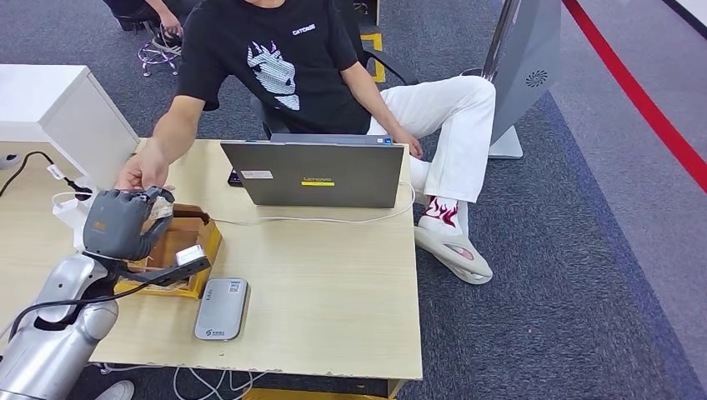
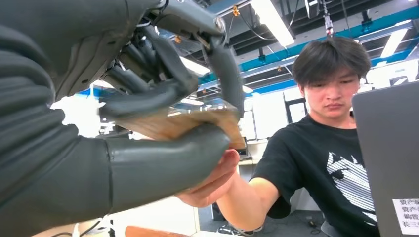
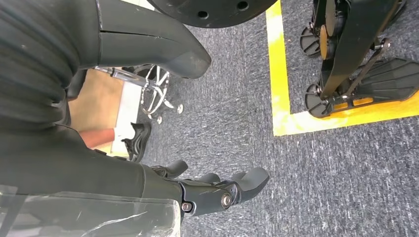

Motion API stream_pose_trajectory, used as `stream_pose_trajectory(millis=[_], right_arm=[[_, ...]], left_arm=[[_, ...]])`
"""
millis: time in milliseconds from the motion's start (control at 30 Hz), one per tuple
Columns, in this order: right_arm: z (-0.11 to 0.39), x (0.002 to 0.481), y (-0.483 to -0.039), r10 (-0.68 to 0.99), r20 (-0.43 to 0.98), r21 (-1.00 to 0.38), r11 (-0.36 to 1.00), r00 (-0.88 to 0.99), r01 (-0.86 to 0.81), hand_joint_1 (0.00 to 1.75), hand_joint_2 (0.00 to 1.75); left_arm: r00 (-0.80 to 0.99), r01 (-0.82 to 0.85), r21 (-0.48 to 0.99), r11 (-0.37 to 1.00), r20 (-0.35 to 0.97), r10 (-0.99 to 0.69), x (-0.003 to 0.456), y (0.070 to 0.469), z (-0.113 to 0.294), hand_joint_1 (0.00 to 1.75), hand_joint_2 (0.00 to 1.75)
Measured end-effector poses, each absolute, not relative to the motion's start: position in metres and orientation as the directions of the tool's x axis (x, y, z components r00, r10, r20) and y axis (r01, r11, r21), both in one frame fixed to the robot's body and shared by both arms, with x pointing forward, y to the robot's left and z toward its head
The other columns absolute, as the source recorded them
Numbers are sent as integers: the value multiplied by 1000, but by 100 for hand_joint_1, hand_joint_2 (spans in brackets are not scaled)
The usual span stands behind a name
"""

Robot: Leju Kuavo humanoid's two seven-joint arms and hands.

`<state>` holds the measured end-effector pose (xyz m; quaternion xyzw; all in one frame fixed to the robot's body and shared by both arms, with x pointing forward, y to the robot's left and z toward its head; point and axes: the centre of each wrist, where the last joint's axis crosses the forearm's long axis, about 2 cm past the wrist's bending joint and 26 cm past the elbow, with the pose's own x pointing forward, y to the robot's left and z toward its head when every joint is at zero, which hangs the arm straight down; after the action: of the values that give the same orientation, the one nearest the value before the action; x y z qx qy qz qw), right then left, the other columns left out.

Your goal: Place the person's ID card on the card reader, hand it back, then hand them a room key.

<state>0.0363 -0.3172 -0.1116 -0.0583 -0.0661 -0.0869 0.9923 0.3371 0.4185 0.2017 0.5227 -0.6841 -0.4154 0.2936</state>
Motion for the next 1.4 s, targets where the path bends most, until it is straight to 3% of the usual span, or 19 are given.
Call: stream_pose_trajectory(millis=[567, 733, 1033, 1400], right_arm=[[-112, 36, -318, -192, 140, -105, 973, 971, 207, 0, 175], [-112, 35, -318, -211, 140, -103, 969, 967, 226, 0, 175], [-112, 32, -316, -250, 139, -97, 960, 958, 264, 0, 175], [-112, 32, -316, -257, 138, -96, 958, 957, 271, 0, 175]], left_arm=[[-380, -382, 903, 197, 41, -924, 304, 395, 157, 0, 175], [-445, -280, 932, 230, 86, -891, 285, 379, 143, 0, 175], [-451, -207, 964, 167, 57, -890, 241, 376, 120, 0, 175], [-453, -197, 968, 154, 49, -890, 234, 378, 118, 0, 175]])
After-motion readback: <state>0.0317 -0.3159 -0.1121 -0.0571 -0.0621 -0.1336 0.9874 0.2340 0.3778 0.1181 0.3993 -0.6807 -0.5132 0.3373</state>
